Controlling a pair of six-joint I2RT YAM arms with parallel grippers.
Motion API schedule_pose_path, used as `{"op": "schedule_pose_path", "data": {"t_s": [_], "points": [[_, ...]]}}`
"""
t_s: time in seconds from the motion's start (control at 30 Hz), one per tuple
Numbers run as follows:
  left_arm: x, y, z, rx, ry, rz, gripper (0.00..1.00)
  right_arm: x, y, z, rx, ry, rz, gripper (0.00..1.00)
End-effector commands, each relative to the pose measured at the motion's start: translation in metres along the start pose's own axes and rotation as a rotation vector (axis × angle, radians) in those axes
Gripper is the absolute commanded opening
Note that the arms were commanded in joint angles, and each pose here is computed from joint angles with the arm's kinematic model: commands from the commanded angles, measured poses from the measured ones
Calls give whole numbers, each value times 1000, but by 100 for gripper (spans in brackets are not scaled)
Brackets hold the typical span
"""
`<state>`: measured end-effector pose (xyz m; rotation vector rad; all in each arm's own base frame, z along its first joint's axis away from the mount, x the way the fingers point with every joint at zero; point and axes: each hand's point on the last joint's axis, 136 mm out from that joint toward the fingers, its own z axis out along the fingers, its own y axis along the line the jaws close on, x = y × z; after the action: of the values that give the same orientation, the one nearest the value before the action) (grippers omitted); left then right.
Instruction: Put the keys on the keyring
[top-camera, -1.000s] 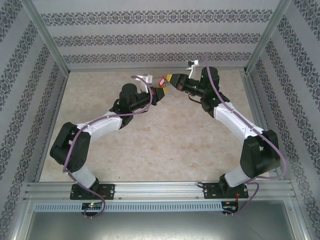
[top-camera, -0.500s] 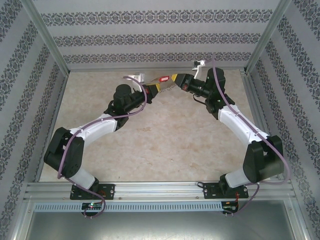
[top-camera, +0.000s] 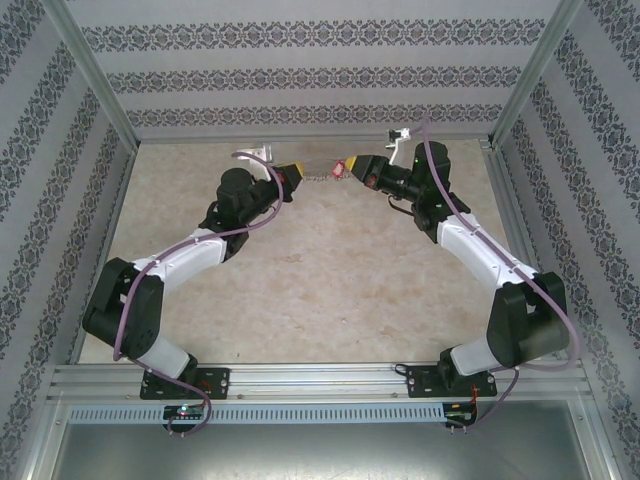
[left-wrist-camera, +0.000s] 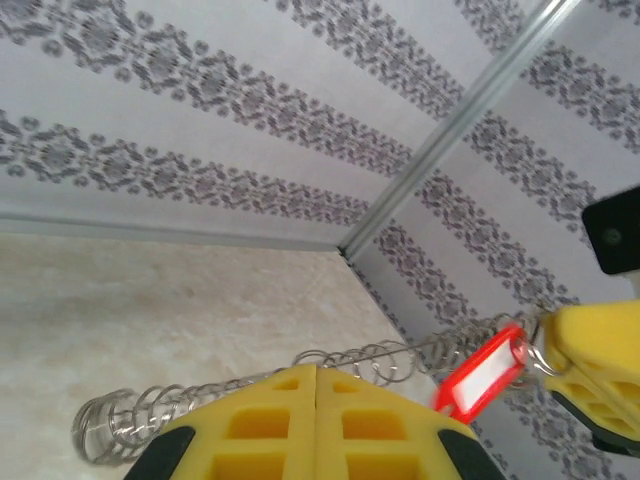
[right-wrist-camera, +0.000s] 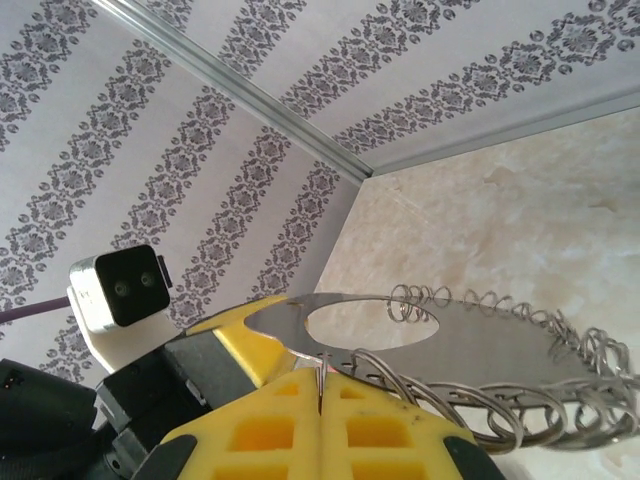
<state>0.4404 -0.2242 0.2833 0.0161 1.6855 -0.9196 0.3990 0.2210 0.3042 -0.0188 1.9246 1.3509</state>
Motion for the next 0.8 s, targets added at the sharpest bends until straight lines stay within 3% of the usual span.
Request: {"op": "schedule_pose_path", "data": {"t_s": [0.0,0.1,0.27,0.37,0.47,0.77], "points": [[-19,-6,-6,12,-44,12,0,-1,15,-10,-38,7,-58,0],[-14,-15,-5,55,-8,22,0,2,12,-9,-24,25,-58,0],[4,-50,-7,241,123,57,36,4,6,-6,22,53,-64,0],[14,-65,-14,301,175,61,51,8,9,-5,56,81,-87,0],[28,-80,-23,346,228,72,56,14,14,-3,85,113,-103,0],[62,-97,-31,396,286,49,57,18,30,-5,95,148,-130,0]]}}
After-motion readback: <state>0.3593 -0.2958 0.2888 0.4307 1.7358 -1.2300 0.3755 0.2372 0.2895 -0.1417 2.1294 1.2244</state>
